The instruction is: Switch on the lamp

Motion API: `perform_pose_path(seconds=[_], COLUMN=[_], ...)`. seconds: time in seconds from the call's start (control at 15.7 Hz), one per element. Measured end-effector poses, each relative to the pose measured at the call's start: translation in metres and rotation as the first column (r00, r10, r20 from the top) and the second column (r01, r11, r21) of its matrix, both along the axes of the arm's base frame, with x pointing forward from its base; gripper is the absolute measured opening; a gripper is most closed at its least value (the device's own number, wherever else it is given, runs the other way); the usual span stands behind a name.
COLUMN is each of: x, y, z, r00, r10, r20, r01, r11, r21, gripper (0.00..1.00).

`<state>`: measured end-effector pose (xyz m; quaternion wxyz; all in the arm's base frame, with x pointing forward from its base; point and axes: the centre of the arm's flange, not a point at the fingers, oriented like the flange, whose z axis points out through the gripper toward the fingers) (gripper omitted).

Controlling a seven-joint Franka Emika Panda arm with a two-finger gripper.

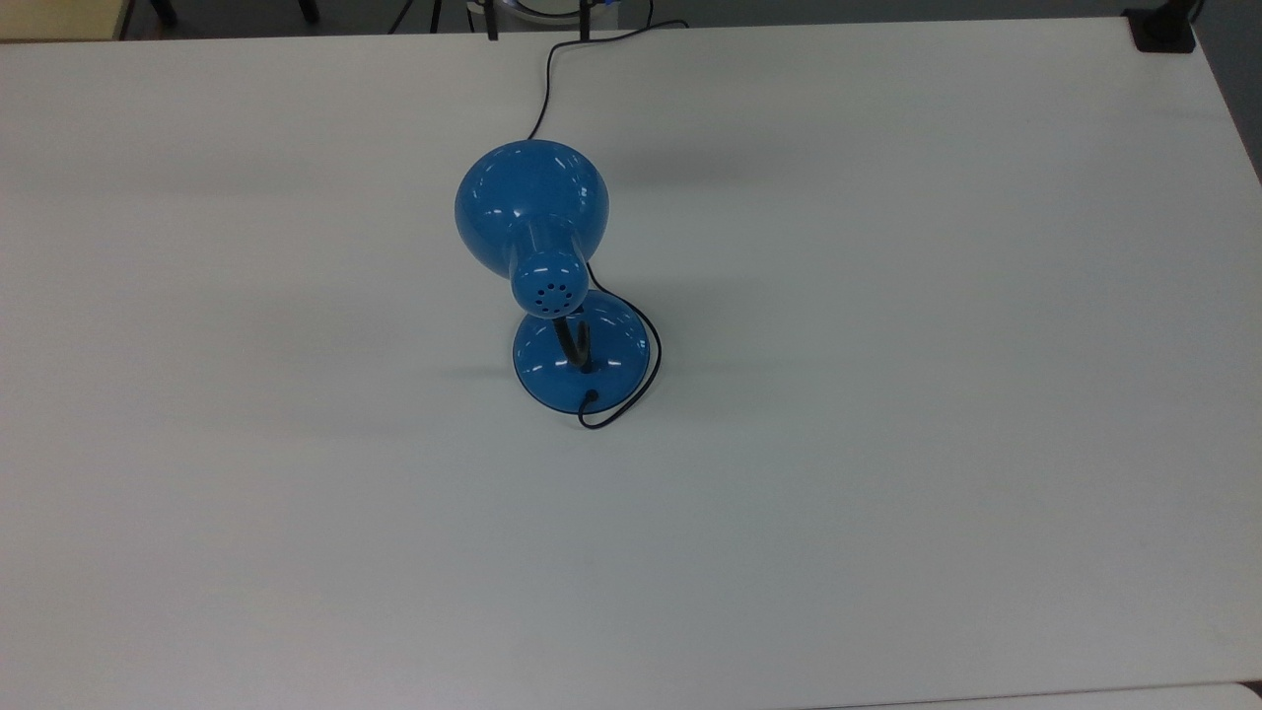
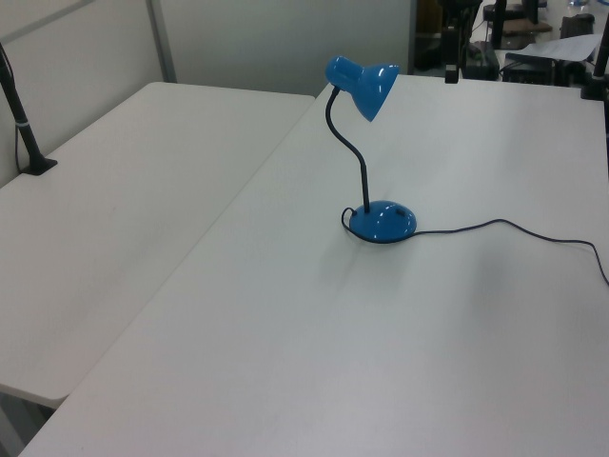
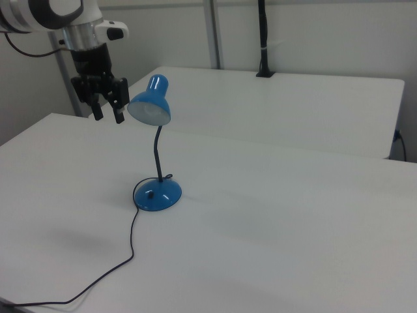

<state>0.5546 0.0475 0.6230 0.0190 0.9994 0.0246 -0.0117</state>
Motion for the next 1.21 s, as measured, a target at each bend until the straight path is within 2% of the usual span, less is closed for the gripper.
perform_pose_path(seconds=[0.32, 0.45, 0.83, 1.21], x=[0.000, 0.000, 0.007, 0.013], y=[0.000, 0.000, 0.001, 0.002], z=[0.000, -0.001, -0.011, -0.065], r00=[1.000, 1.000, 0.999, 0.999], r10=[0.013, 0.014, 0.017, 0.023], r20=[-0.001, -0.002, 0.027, 0.029], r01=[-0.013, -0.014, -0.017, -0.023], r11=[1.000, 1.000, 1.000, 1.000], r21=[0.000, 0.000, 0.003, 0.003], gripper=[0.14, 0.01, 0.01, 0.01])
